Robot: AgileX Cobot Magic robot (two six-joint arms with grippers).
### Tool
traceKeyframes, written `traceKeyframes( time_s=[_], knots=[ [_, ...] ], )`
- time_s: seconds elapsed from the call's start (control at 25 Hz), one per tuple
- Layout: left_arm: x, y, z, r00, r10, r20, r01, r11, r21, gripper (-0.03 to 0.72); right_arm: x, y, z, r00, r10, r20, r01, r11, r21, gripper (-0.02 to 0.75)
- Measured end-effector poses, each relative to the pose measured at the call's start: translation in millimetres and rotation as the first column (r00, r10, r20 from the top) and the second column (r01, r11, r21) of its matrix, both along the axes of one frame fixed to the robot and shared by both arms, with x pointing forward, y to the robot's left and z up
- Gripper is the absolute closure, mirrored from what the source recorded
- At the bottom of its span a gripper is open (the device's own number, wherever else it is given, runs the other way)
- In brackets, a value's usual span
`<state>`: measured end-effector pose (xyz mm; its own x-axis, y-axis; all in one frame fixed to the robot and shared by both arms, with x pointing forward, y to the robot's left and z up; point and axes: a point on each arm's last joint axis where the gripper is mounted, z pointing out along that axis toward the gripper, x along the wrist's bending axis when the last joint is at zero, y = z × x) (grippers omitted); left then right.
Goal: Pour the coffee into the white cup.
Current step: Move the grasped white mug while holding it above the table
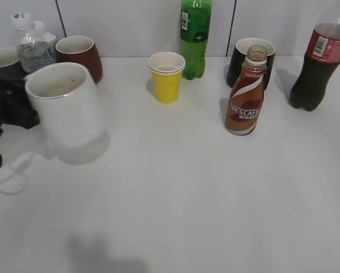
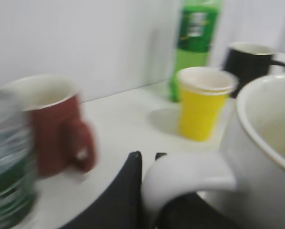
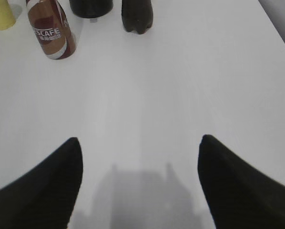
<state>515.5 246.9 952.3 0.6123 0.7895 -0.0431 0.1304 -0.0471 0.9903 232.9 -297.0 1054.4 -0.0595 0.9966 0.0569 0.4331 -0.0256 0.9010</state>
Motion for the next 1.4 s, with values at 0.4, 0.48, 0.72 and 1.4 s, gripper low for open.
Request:
traceKeyframes(
  time_s=[0.4,0.48,0.72,1.4],
  knots=[
    [-1.8,-37.8,5.1,0.983,-0.181,-0.011,0.181,0.983,0.029,0.643,0.0,0.0,0.0,1.0,0.0,0.0,0.0,1.0,0.0,0.15],
    [-3.9,-43.0,4.9,0.979,-0.204,-0.013,0.204,0.978,0.03,0.643,0.0,0.0,0.0,1.0,0.0,0.0,0.0,1.0,0.0,0.15],
    [-6.5,-48.8,4.7,0.972,-0.234,-0.012,0.234,0.972,0.035,0.643,0.0,0.0,0.0,1.0,0.0,0.0,0.0,1.0,0.0,0.15],
    [22.0,-54.2,21.7,0.968,-0.246,0.047,0.243,0.968,0.057,0.644,15.2,1.2,6.9,0.999,0.001,-0.039,-0.001,1.0,0.001,0.15]
  ],
)
